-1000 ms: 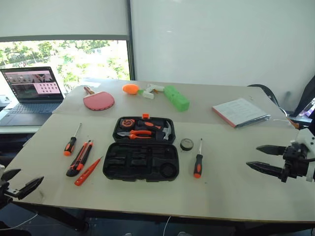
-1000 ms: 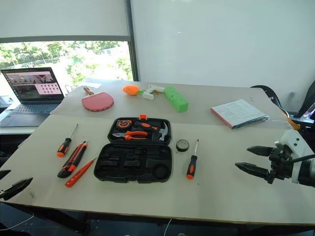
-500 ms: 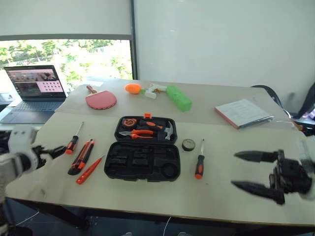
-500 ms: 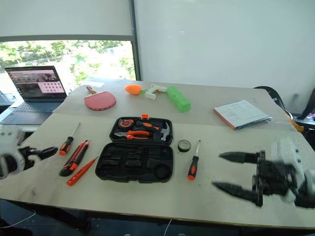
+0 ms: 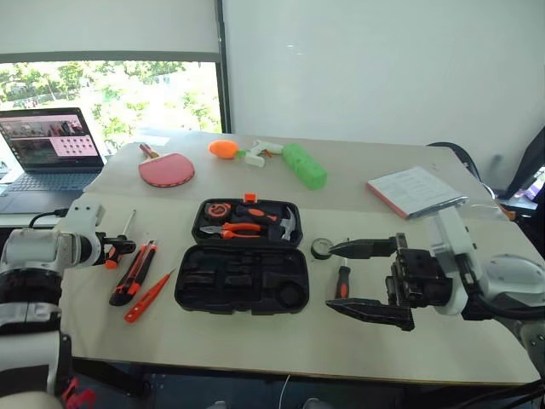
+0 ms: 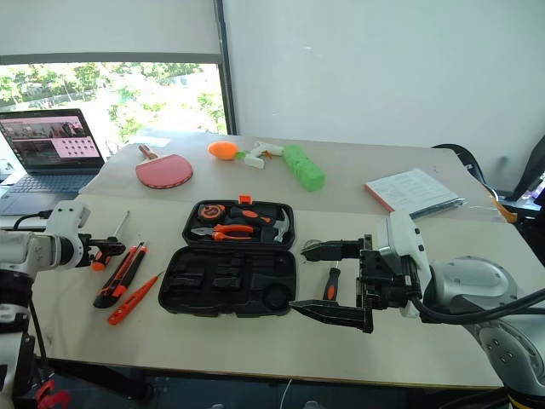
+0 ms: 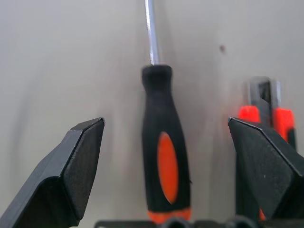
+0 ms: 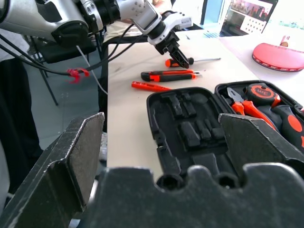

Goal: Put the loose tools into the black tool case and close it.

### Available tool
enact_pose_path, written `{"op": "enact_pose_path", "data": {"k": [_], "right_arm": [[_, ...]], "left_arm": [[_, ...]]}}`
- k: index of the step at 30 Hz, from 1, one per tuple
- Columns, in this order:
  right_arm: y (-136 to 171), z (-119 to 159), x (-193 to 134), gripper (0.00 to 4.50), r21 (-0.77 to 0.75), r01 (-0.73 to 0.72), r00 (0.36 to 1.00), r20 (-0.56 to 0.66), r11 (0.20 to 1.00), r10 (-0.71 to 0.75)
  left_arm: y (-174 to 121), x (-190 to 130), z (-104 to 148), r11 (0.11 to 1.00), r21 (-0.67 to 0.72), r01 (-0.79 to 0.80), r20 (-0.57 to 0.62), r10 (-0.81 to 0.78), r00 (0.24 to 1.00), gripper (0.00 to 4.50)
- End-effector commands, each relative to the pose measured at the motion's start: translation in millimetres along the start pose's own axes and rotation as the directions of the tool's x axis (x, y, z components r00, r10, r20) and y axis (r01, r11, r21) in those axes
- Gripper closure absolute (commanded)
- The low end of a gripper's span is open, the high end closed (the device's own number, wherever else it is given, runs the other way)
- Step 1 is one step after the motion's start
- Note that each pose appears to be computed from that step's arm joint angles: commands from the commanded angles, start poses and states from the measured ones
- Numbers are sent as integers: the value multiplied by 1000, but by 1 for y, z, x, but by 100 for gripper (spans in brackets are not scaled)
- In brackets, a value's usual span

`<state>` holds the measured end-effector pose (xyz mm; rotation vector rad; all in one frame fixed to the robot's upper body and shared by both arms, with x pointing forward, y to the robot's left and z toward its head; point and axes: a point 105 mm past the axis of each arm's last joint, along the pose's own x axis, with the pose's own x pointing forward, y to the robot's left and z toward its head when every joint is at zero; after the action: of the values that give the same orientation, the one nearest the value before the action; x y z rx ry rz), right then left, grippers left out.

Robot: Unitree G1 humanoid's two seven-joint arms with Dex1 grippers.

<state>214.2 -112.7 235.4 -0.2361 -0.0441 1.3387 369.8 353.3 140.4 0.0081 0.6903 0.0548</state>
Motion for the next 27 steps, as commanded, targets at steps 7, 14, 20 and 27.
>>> {"op": "enact_pose_path", "data": {"k": [7,14,20,27], "right_arm": [[-1,8,2,0,-29,49,998,28,998,-48],[-5,8,-1,0,-30,74,997,21,997,-74],[-12,6,-12,0,-12,117,993,-11,993,-117],[-16,-3,-20,0,31,162,986,-31,986,-161]], "left_arm": [[1,13,-2,998,-55,12,-42,-14,999,231],[17,6,9,997,-65,-34,0,34,999,367],[-42,-27,100,903,398,163,352,-314,882,367],[-157,-69,72,256,856,448,-112,-756,645,367]]}}
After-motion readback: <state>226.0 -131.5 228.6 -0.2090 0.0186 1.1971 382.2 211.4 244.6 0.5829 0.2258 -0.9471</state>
